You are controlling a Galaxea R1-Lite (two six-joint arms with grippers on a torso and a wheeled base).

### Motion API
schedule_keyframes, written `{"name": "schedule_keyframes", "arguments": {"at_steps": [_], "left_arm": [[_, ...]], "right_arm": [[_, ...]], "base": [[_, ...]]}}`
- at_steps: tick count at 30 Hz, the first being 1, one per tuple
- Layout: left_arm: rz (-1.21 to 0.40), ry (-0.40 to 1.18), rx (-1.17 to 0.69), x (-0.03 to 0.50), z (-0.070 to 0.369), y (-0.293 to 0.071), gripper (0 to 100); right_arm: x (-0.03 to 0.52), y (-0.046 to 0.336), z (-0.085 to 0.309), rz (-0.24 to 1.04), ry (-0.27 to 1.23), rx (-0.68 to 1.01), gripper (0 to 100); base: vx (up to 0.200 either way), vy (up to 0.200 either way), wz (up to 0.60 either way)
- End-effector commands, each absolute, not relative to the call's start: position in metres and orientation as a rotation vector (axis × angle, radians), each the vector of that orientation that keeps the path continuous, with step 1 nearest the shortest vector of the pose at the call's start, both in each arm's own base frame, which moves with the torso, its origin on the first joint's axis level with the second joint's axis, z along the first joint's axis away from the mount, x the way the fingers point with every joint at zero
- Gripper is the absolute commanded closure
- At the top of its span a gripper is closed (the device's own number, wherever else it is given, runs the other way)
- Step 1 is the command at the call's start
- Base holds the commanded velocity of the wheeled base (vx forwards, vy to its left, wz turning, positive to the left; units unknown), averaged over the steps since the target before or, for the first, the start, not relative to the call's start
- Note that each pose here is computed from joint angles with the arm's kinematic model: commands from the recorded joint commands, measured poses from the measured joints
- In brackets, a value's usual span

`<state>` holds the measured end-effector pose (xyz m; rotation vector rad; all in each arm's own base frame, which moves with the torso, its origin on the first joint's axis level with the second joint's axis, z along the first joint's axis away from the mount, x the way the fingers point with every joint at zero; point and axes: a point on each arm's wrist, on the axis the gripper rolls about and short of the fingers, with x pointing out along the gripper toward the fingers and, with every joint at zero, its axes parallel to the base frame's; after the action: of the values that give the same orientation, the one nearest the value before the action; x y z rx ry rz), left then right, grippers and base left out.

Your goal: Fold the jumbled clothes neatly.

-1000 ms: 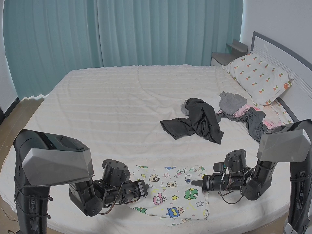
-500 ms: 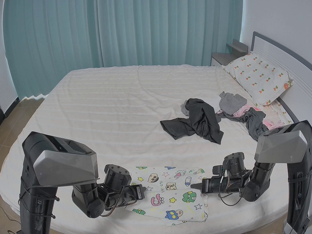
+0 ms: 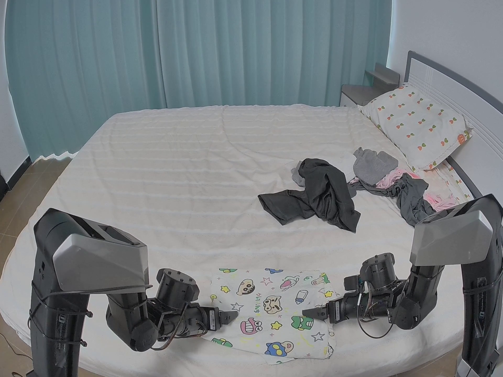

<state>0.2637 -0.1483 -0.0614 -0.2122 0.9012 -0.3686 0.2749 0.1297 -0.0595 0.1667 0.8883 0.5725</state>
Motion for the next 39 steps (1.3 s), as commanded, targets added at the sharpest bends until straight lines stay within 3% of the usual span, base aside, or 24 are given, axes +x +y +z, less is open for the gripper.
{"name": "schedule_keyframes", "arguments": {"at_steps": [1, 6, 14, 21, 30, 33, 39], "left_arm": [[-0.369, 0.937, -0.186, 0.255, -0.064, -0.14, 0], [-0.409, 0.965, -0.089, 0.242, -0.067, -0.133, 0], [-0.424, 0.943, -0.12, 0.247, -0.063, -0.131, 0], [-0.353, 0.846, -0.217, 0.269, -0.047, -0.115, 0], [-0.151, 0.527, -0.367, 0.267, 0.047, -0.063, 0], [-0.052, 0.38, -0.37, 0.251, 0.083, -0.051, 0], [-0.068, 0.154, -0.402, 0.186, 0.139, -0.035, 0]], "right_arm": [[0.267, 0.126, -0.072, 0.542, 0.924, 0.089, 0], [0.262, 0.123, -0.074, 0.556, 0.932, 0.043, 0], [0.264, 0.123, -0.07, 0.561, 0.909, 0.052, 0], [0.282, 0.122, -0.046, 0.556, 0.702, 0.088, 0], [0.247, 0.095, 0.07, 0.431, 0.378, 0.158, 0], [0.215, 0.082, 0.105, 0.377, 0.25, 0.159, 0], [0.152, 0.057, 0.151, 0.315, 0.036, 0.109, 0]], "base": [[0.0, 0.0, 0.0], [0.0, 0.0, 0.0], [0.0, 0.0, 0.0], [0.0, 0.0, 0.0], [0.0, 0.0, 0.0], [0.0, 0.0, 0.0], [0.0, 0.0, 0.0]]}}
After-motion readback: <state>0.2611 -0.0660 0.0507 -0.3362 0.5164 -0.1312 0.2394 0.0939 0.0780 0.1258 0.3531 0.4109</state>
